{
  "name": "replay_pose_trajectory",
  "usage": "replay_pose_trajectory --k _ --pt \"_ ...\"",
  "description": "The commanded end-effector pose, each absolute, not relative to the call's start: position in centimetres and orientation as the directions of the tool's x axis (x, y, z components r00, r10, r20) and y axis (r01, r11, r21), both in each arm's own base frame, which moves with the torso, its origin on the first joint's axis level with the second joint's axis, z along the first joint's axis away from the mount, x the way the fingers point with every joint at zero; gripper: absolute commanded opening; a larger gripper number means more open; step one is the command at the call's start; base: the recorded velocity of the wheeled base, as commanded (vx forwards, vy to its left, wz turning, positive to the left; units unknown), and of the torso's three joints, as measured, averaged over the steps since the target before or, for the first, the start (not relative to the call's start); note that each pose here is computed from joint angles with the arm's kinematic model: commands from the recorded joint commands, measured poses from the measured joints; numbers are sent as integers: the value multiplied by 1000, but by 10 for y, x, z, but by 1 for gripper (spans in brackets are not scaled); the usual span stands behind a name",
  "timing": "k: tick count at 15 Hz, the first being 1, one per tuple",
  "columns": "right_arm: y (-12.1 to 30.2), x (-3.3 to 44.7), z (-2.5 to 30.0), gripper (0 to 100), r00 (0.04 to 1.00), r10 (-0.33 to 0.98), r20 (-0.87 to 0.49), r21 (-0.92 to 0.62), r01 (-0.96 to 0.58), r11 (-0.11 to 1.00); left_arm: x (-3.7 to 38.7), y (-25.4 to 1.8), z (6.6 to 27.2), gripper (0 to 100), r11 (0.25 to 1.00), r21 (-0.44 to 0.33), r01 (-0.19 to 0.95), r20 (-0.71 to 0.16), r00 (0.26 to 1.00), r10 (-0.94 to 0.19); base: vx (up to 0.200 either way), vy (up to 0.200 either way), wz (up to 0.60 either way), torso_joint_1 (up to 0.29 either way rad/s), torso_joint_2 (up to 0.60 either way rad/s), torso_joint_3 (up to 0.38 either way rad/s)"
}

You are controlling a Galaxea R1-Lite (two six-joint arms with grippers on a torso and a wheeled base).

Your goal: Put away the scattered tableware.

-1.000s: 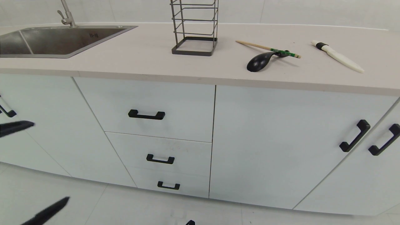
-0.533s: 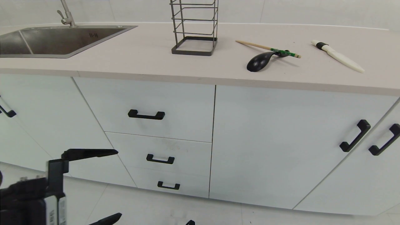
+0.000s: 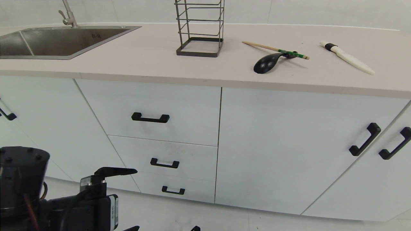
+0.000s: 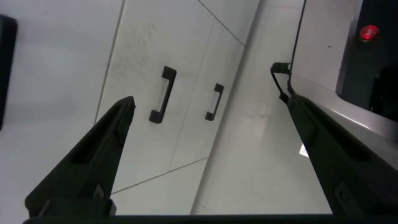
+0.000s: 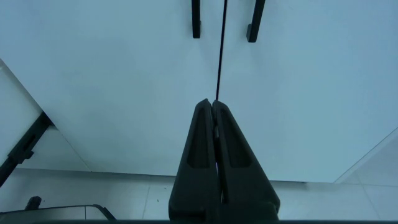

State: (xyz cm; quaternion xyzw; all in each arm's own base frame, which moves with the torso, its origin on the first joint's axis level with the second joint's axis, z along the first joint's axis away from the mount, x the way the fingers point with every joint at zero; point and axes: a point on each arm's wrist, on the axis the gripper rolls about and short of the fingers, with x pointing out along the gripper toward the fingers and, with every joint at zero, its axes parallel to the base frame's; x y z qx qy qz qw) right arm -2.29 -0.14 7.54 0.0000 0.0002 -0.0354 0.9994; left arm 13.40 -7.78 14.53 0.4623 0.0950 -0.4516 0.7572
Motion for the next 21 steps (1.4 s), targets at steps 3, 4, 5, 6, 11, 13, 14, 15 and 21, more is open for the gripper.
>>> replay_pose_trajectory --k 3,4,5,6,11,13,14,15,21 --pt "-1 -23 76 0 998 -71 -2 0 71 998 162 -90 114 100 109 540 835 -689 513 -512 0 0 0 0 0 0" --pt "-1 -23 76 0 998 -71 -2 0 71 998 167 -92 108 100 87 530 844 -708 496 -503 0 0 0 0 0 0" --pt "-1 -23 76 0 998 -71 -2 -2 71 998 183 -100 98 100 28 529 848 -733 473 -488 0 0 0 0 0 0" --pt "-1 -23 76 0 998 -71 -2 0 71 998 192 -103 92 100 1 535 845 -740 469 -482 0 0 0 0 0 0" --pt "-1 -23 76 0 998 -71 -2 -2 71 998 203 -96 86 100 33 535 844 -744 490 -454 0 0 0 0 0 0" --pt "-1 -23 76 0 998 -71 -2 0 71 998 213 -95 73 100 45 523 851 -754 487 -440 0 0 0 0 0 0" --pt "-1 -23 76 0 998 -71 -2 -2 71 998 220 -95 68 100 48 535 844 -747 499 -441 0 0 0 0 0 0" --pt "-1 -23 76 0 998 -71 -2 0 71 998 231 -93 62 100 64 565 823 -725 532 -438 0 0 0 0 0 0" --pt "-1 -23 76 0 998 -71 -2 0 71 998 260 -98 50 100 63 574 816 -720 541 -435 0 0 0 0 0 0"
